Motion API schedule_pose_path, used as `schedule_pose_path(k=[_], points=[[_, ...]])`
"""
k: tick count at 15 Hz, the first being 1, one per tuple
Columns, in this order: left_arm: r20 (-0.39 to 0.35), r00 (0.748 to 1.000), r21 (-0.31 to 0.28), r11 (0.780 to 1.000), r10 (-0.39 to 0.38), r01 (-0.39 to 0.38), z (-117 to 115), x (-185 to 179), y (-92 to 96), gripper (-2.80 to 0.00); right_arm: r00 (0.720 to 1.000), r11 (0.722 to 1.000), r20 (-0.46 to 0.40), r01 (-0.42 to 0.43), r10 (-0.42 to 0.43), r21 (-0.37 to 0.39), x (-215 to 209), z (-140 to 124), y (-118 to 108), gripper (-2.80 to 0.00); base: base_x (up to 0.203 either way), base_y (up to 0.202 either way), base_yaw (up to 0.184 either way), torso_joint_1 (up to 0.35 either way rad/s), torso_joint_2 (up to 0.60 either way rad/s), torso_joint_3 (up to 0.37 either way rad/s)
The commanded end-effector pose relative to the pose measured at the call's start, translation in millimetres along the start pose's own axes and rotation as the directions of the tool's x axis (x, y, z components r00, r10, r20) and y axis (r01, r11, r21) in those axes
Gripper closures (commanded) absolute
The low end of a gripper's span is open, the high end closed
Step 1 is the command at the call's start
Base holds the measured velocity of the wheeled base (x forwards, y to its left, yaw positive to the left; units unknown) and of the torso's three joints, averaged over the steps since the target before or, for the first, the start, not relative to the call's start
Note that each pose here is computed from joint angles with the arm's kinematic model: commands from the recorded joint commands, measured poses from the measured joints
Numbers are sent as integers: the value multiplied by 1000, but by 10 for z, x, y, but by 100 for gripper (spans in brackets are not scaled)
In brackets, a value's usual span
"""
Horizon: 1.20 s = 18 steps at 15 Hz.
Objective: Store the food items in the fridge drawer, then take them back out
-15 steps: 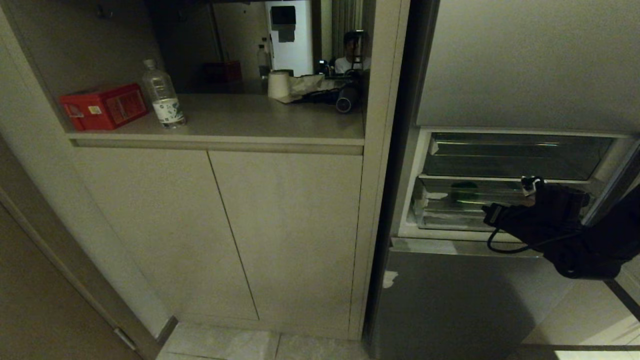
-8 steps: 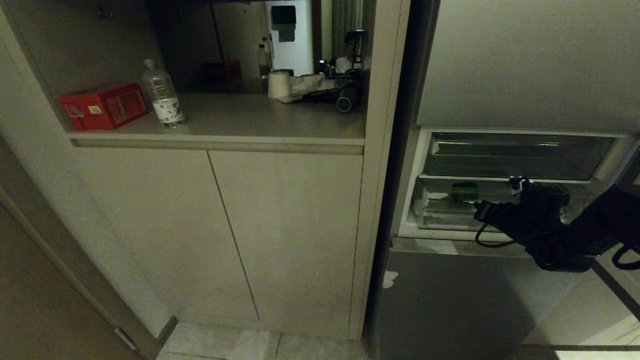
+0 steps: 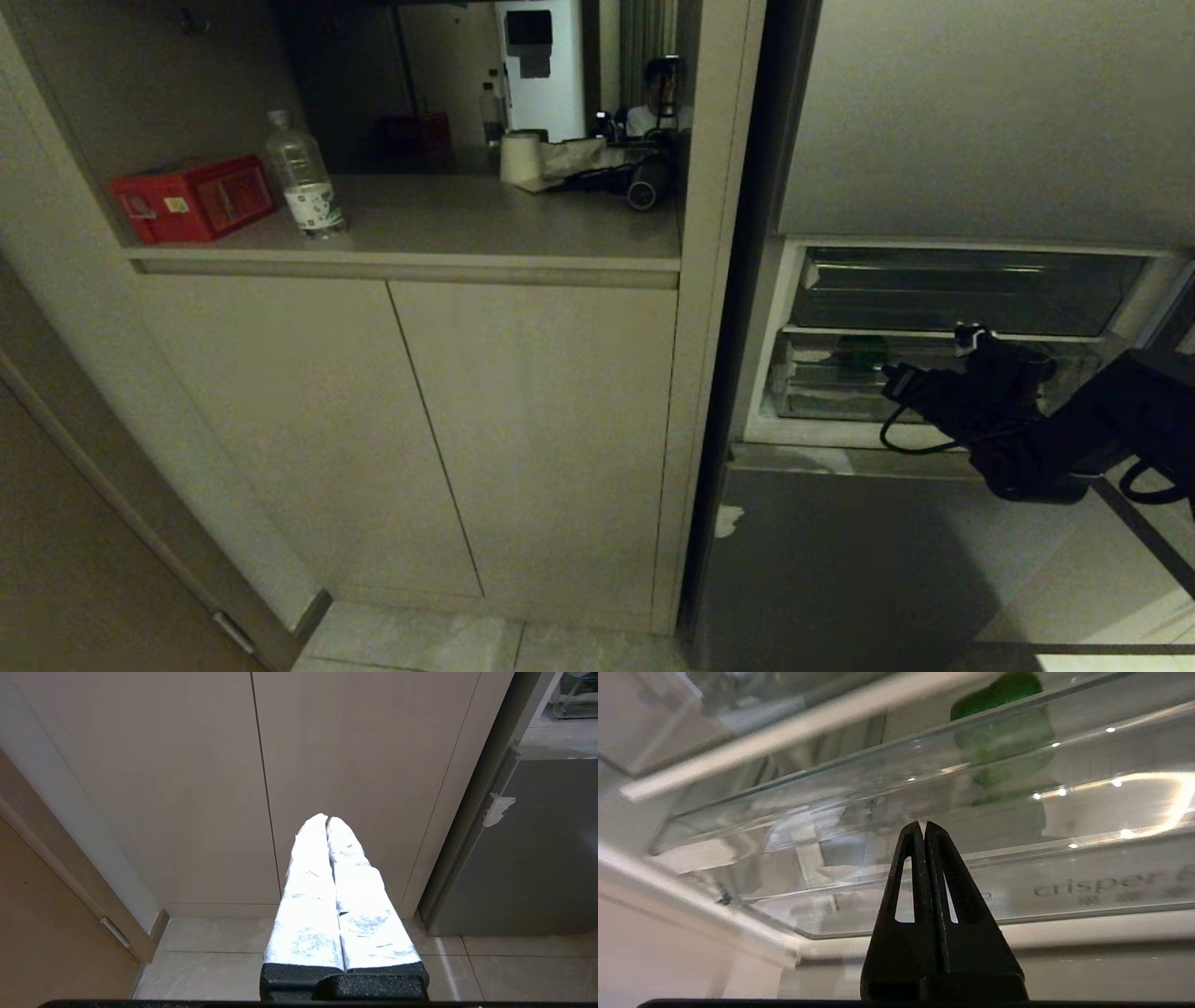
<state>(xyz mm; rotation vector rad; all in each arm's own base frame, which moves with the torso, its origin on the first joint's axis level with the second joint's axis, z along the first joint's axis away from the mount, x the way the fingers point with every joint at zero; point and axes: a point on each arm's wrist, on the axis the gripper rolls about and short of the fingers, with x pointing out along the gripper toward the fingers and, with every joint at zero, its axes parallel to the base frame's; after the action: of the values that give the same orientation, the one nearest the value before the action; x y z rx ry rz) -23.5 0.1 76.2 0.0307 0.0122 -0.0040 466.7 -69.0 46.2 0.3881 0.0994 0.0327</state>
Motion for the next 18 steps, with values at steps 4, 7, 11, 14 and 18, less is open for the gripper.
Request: schedule_pose_path(k=[4, 7, 11, 14, 18], points=[[-1, 1000, 0, 1000, 1, -1, -3, 1, 0, 0, 1000, 999, 9, 6, -6, 34, -38, 47, 23, 0, 0, 0, 0, 0, 0, 0], [0, 1000, 0, 1000, 1, -1, 1, 0, 0, 0, 1000, 999, -4, 24, -23, 37, -513, 338, 202, 0, 0, 0, 0, 0, 0, 0], [0, 1000, 0, 1000, -1, 1, 0, 0, 0, 0, 994, 995, 48, 101, -102, 16, -1538, 898, 394, 0, 0, 0, 0, 0, 0, 0], [0, 1000, 0, 1000, 0, 0, 0, 0, 0, 0, 961, 977, 180, 215, -210, -8, -2514, 1360, 476, 0, 0, 0, 0, 0, 0, 0], [-1, 1000, 0, 1000, 1, -1, 1, 1, 0, 0, 793, 863, 397, 506, -461, -8, -3831, 1503, 578, 0, 0, 0, 0, 0, 0, 0]])
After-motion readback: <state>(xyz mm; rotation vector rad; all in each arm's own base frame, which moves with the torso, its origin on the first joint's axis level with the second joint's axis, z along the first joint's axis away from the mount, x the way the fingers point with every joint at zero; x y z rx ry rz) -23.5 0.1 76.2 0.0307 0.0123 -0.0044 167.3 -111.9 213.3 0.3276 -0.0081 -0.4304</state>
